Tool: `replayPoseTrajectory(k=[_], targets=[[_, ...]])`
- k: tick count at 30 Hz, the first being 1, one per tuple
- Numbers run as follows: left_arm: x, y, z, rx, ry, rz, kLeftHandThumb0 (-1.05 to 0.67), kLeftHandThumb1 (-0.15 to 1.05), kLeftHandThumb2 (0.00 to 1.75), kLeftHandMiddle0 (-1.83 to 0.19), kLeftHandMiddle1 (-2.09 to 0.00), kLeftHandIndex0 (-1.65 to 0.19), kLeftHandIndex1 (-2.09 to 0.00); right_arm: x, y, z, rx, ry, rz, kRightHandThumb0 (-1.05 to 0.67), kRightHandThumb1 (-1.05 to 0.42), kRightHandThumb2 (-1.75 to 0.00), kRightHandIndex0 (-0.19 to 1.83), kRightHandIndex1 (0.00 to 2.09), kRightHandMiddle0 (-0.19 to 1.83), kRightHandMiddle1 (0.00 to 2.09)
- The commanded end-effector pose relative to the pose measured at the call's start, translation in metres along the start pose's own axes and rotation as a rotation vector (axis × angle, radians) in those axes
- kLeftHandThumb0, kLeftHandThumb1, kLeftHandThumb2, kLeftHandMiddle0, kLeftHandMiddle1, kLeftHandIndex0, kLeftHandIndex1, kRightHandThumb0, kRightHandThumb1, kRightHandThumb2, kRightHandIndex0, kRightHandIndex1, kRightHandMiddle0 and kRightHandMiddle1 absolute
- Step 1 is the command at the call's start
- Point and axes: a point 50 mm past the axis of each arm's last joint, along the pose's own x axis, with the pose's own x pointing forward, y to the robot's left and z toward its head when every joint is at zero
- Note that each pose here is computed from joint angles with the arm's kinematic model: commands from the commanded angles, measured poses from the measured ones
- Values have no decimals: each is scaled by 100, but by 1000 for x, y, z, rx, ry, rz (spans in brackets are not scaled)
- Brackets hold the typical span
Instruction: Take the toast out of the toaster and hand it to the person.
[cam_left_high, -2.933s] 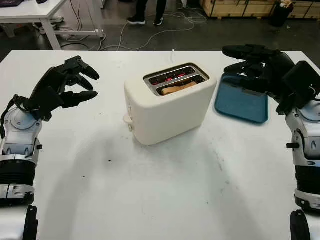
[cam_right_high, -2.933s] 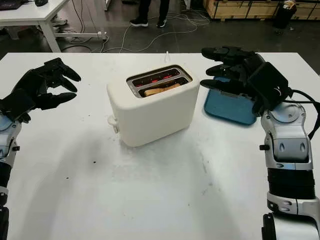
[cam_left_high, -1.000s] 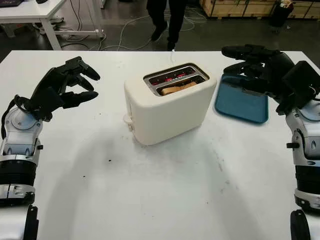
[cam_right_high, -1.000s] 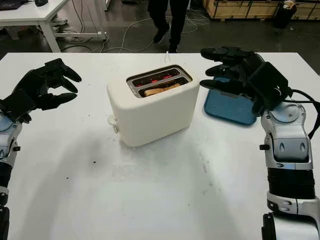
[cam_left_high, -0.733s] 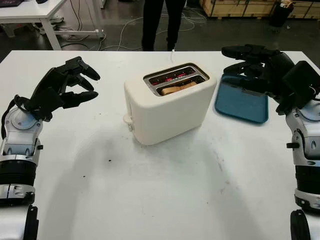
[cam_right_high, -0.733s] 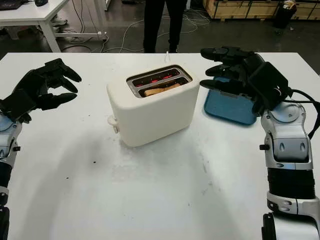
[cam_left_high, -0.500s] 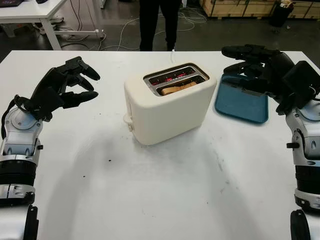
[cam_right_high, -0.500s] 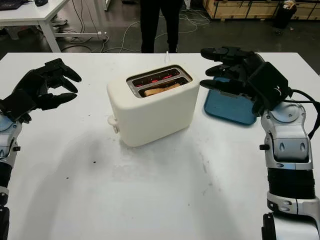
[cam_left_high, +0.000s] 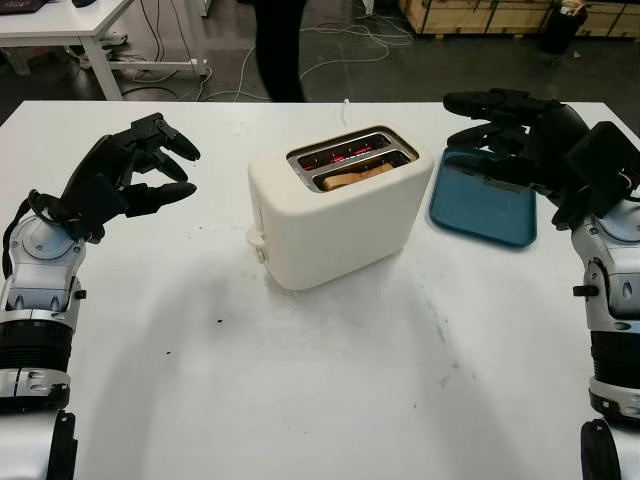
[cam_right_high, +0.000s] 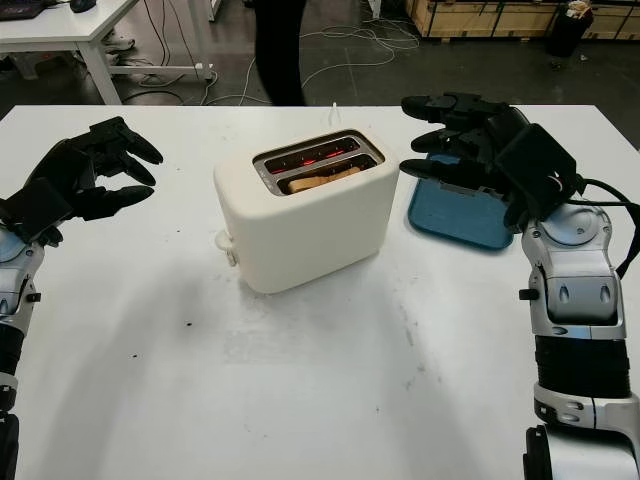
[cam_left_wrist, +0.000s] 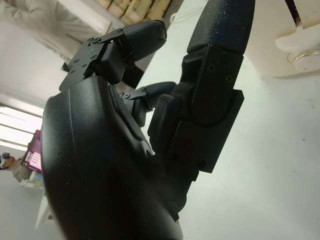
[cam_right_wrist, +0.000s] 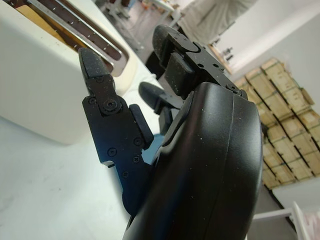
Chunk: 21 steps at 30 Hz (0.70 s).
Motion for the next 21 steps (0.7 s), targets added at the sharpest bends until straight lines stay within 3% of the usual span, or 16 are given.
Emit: replayPoseTrajectory(k=[1, 21], targets=[[1, 2, 3, -6, -17, 9, -105, 92, 7, -32, -146, -31, -135, 1, 0, 2, 0, -15, -5, -33, -77, 0, 26, 98, 63, 10], [1, 2, 3, -2, -19, 11, -105, 92, 7, -32, -146, -31, -135, 1, 0, 2, 7, -13, -7, -33, -76, 0, 26, 98, 63, 11]])
